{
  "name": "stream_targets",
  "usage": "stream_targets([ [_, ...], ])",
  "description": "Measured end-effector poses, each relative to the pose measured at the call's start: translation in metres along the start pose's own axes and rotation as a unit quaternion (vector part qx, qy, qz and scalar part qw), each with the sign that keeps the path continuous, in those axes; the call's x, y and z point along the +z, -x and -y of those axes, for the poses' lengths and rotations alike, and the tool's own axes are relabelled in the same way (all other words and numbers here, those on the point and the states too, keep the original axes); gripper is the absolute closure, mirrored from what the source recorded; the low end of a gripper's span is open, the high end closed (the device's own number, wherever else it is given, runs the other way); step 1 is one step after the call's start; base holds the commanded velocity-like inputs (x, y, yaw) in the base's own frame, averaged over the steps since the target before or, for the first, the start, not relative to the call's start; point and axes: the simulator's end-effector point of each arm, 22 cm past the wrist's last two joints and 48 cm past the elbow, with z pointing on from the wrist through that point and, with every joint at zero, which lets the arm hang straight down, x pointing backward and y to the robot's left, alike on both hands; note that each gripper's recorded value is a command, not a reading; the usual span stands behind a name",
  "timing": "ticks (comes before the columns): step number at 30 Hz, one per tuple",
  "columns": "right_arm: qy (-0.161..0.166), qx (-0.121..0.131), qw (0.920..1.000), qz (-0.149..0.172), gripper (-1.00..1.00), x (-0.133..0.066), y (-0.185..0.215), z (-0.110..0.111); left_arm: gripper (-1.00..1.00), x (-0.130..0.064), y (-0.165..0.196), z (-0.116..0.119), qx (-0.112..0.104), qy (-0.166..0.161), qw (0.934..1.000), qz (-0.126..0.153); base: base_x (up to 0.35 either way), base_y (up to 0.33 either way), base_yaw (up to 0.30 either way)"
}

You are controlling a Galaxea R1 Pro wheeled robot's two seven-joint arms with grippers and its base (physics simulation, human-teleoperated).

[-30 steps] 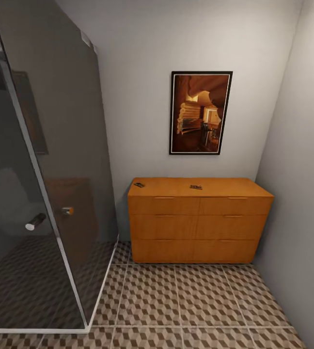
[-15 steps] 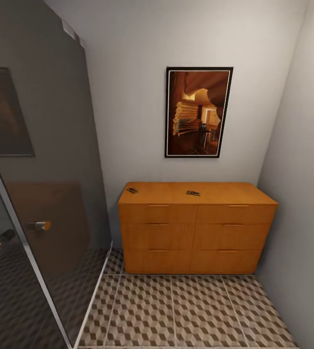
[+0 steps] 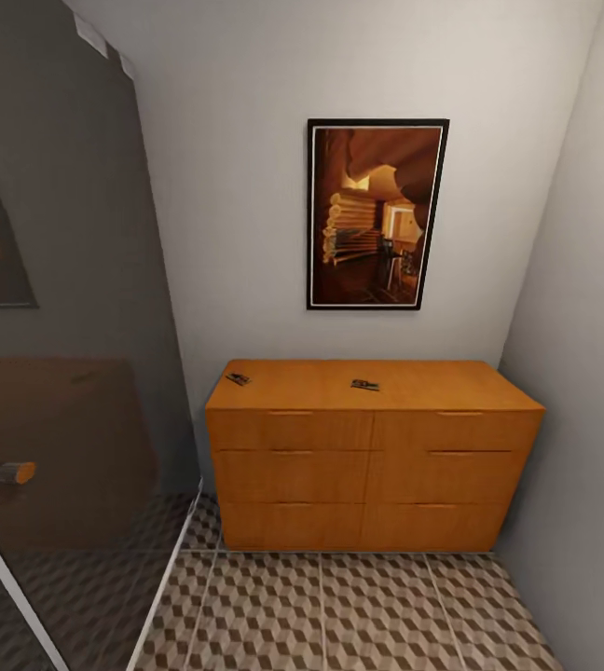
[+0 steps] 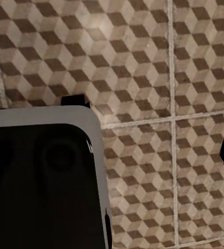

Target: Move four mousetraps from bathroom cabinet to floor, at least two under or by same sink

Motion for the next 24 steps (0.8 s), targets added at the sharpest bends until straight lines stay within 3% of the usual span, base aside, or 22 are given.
stream_targets([
  [12, 0.000, 0.000, 1.0000, 0.000, -1.00, 0.0000, 0.0001, 0.0000, -1.00, -0.0001, 0.0001, 0.0006, 0.000, 0.000, 1.0000, 0.000, 0.275, -0.145, 0.000],
  [24, 0.000, 0.000, 1.0000, 0.000, -1.00, 0.0001, 0.0000, -0.0001, -1.00, 0.0000, 0.0014, 0.0009, -0.002, 0.000, 1.0000, 0.003, 0.079, -0.053, 0.000],
])
